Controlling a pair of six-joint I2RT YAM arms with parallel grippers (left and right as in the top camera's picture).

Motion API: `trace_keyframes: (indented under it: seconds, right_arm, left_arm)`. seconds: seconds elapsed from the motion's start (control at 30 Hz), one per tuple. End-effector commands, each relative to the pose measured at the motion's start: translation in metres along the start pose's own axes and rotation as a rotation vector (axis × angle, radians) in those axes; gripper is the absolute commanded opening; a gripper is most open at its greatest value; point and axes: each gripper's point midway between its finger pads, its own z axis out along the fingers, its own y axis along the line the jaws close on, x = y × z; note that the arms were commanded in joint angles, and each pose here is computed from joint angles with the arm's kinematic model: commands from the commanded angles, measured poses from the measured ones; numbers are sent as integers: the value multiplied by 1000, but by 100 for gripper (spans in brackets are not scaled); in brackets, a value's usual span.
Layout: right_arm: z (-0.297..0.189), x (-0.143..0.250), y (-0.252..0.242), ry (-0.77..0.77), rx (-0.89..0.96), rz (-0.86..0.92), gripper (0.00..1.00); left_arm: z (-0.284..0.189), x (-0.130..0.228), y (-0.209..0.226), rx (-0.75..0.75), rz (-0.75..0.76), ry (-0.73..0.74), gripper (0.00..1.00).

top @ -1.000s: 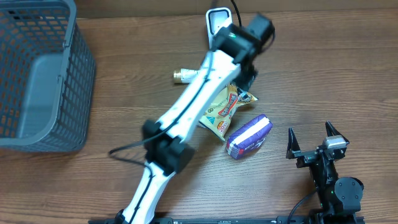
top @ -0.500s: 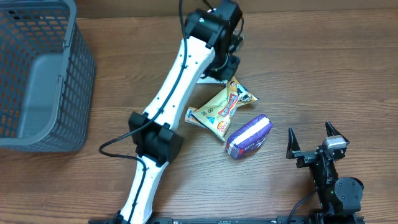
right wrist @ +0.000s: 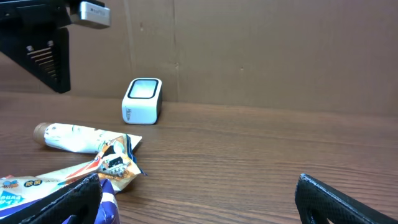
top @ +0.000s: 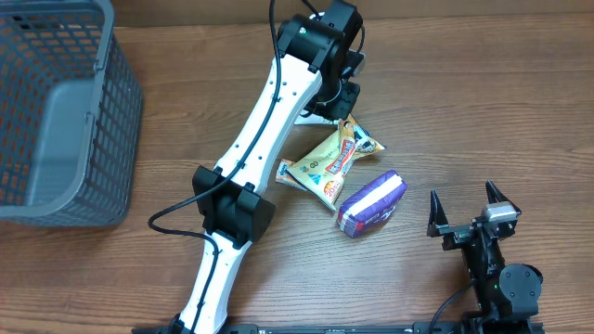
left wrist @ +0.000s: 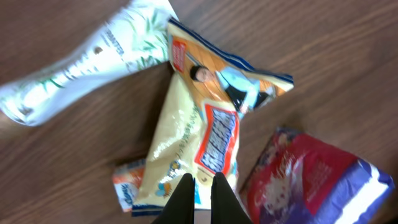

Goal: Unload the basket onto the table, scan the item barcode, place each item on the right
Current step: 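Carry the yellow bag forward and drop it beside the tube, then raise the left arm aside and move the right gripper toward the purple bag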

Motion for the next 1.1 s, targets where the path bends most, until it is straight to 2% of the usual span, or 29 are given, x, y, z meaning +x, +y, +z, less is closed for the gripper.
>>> trace_keyframes:
  seconds: [0.0,0.1,0.13,0.17,0.2,0.23,0.43,0.63,0.8,0.9,0.97,1.07]
  right_arm:
    - [0,1,2,-6,-10,-4,100]
    - [0,-10,2,-52,-11,-9,100]
    - [0,-9,2,-48,-10,-8,100]
    - [0,-4,2,-26,-10,-7,100]
    - [0,-4,0,-26,2,-6,100]
    - [0,-8,1,-44,-5,10,100]
    - [-8,-50,2,-146,-19,144,100]
    - [-31,-98,-7,-101,49,205,100]
    - [-41,-128,-15,88,120,215,100]
    - [-33,-132,-15,261,142,273,100]
    - [-21,-131,-12,440,140,286,100]
    - [-7,-131,1,629,84,314,100]
  left_arm:
    - [-56,-25,4,-35,1,-203,5]
    - [-97,-41,3,-50,11,-350,19]
    - [-117,-46,4,-68,17,-416,32]
    - [-144,-51,6,-97,33,-500,52]
    - [-166,-53,9,-128,45,-562,86]
    - [-182,-53,12,-157,48,-605,100]
    - [-270,-23,56,-345,-43,-766,100]
    - [-287,5,95,-319,-158,-752,100]
    - [-283,12,110,-231,-201,-730,100]
    - [-280,14,106,-171,-190,-719,100]
    - [-276,19,106,-163,-195,-691,100]
    - [-268,28,103,-149,-200,-642,100]
